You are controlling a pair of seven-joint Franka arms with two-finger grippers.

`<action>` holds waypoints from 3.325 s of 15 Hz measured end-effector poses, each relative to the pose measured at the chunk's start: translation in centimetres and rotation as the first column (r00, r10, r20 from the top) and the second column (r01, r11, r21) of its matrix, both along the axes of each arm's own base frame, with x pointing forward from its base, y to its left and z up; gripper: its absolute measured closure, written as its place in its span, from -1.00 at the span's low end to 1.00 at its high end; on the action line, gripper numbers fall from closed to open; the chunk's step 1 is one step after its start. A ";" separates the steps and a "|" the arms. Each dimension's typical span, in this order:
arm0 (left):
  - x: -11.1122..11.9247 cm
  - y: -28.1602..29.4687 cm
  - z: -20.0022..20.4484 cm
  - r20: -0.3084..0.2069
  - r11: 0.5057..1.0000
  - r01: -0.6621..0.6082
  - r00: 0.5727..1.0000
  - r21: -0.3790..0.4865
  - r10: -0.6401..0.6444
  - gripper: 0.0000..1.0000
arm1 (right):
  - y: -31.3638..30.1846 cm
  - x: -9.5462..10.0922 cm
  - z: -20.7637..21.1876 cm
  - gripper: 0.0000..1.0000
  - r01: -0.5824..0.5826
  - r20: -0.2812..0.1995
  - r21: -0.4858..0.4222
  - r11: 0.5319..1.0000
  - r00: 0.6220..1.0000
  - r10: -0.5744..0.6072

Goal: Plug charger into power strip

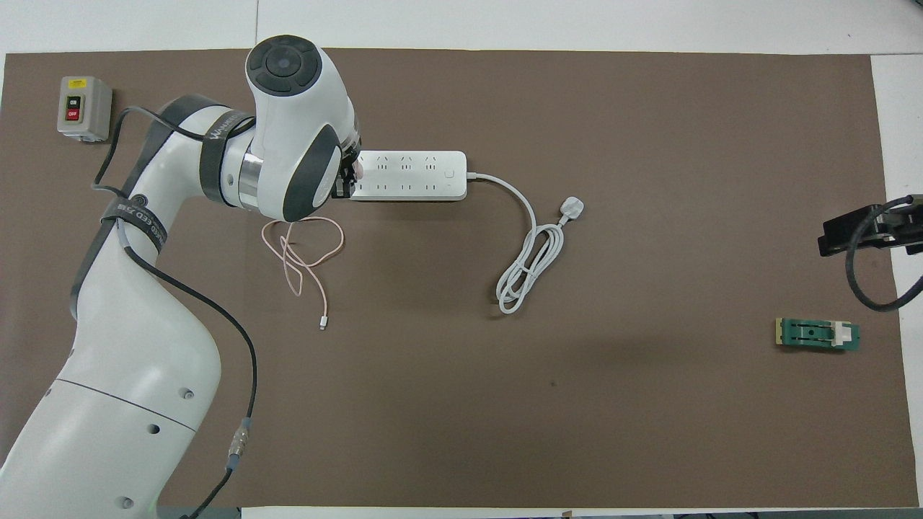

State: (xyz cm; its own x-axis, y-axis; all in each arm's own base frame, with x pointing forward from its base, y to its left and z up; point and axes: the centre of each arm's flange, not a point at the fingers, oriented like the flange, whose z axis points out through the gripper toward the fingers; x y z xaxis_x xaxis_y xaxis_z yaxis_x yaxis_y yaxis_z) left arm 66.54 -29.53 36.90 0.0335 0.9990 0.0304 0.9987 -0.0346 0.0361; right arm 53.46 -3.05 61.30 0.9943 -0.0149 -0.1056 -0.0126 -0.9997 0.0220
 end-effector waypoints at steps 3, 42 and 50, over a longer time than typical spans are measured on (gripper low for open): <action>0.0 -0.2 0.5 0.007 1.000 0.003 1.000 -0.003 -0.003 0.38 | 0.0 0.0 0.0 -1.00 0.000 0.000 0.000 1.000 1.000 0.000; -1.6 -0.4 -3.2 -0.025 0.999 0.044 0.999 0.016 -0.044 0.38 | -0.1 0.0 0.0 -1.00 0.002 0.000 0.000 1.000 1.000 -0.002; -1.6 -0.3 -3.4 -0.019 0.999 0.049 0.999 0.013 -0.049 0.38 | 0.5 0.0 0.0 -1.00 -0.010 0.000 0.000 1.000 1.000 0.010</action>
State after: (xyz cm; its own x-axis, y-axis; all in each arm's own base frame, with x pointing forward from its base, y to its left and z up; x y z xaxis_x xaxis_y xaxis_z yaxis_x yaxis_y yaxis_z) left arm 64.92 -29.88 33.48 0.0832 0.9956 0.0431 0.9963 -0.0840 0.0167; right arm 53.48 -2.52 61.30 0.9944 -0.0052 -0.1058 -0.0028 -0.9997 0.0223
